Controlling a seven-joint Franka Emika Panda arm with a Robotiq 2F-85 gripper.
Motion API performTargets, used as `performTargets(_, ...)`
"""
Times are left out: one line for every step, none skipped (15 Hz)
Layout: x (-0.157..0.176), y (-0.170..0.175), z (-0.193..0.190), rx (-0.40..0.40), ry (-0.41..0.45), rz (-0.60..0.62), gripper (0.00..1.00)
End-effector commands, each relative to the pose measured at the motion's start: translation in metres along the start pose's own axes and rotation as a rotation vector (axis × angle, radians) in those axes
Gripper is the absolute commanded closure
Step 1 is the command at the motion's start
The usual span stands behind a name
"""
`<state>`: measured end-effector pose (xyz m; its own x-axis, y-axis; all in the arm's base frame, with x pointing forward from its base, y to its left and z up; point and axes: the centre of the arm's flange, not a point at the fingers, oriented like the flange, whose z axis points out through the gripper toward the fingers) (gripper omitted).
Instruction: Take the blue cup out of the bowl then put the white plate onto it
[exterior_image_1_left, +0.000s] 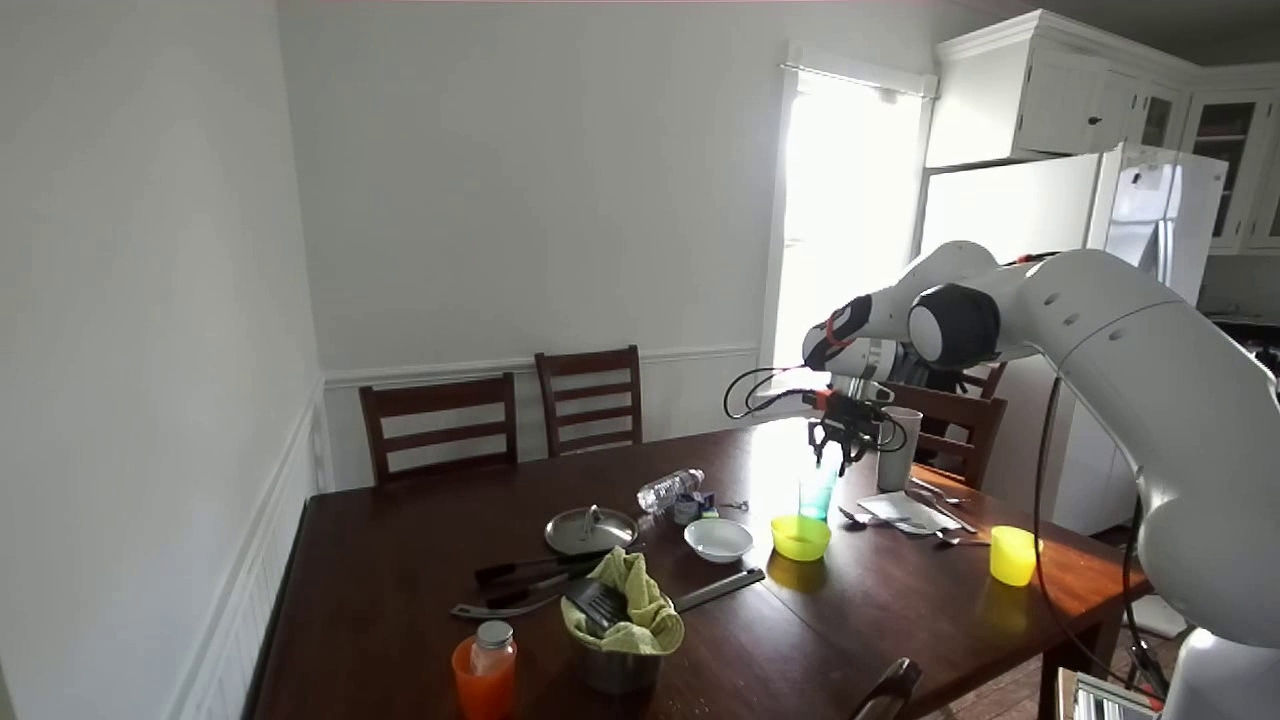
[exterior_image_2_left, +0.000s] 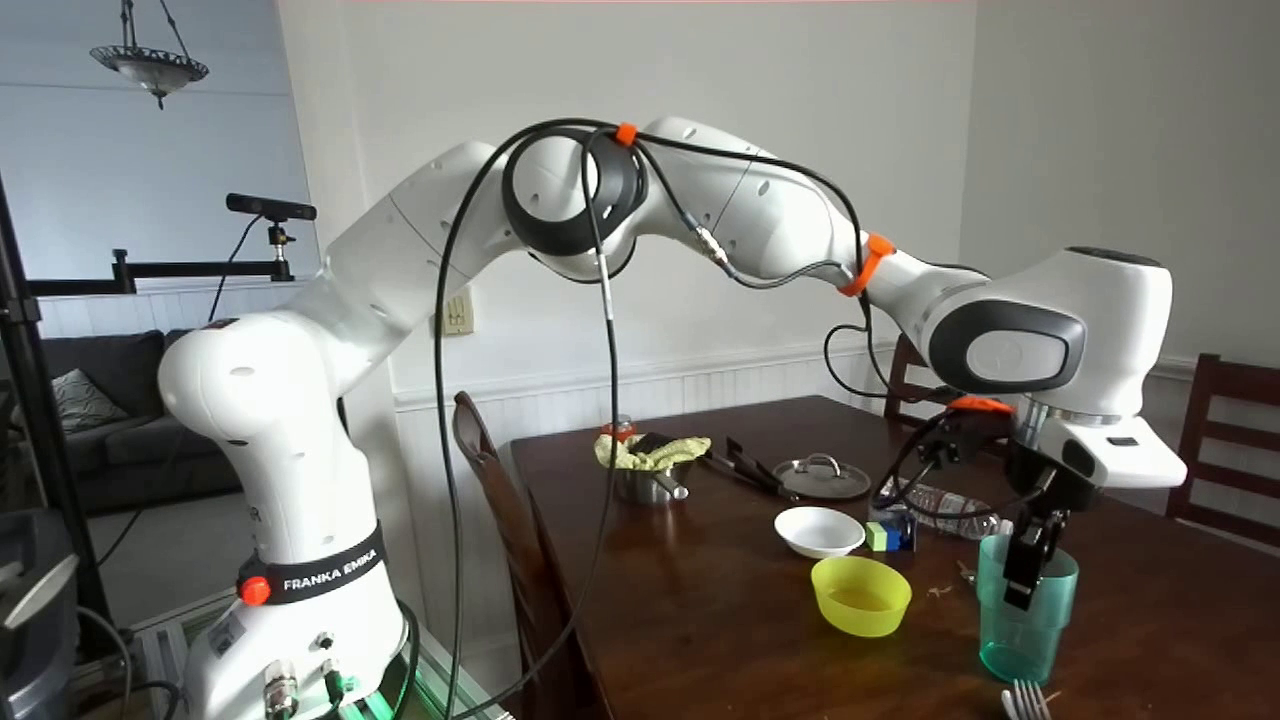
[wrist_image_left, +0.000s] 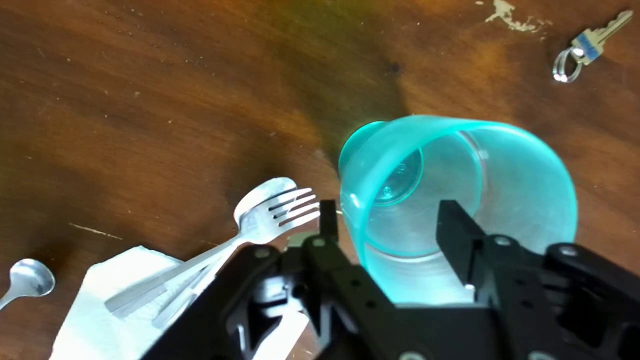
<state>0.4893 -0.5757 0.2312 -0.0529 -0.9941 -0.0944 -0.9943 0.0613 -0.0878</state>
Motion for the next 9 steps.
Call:
performTargets(-0.012,-0.002,-0.033,0.036,0.001,0.013,0.13)
performTargets(-0.017,-0.002,-0.042,0.042,0.006,0.006,0.07)
performTargets(-0.021,-0.003,-0.052,0.046,0.014,-0.008,0.00)
performTargets(-0.029,-0.003,-0.062,0.045,0.018,-0.031,0.00)
performTargets(-0.036,-0.004,-0.070,0.033,0.002,-0.065,0.00)
performTargets(-0.043,-0.004,-0.076,0.021,-0.010,-0.100,0.00)
performTargets(-0.051,-0.004,-0.080,0.010,-0.021,-0.136,0.00)
performTargets(-0.060,-0.003,-0.086,-0.005,-0.030,-0.177,0.00)
performTargets(-0.068,-0.002,-0.089,-0.023,-0.038,-0.222,0.00)
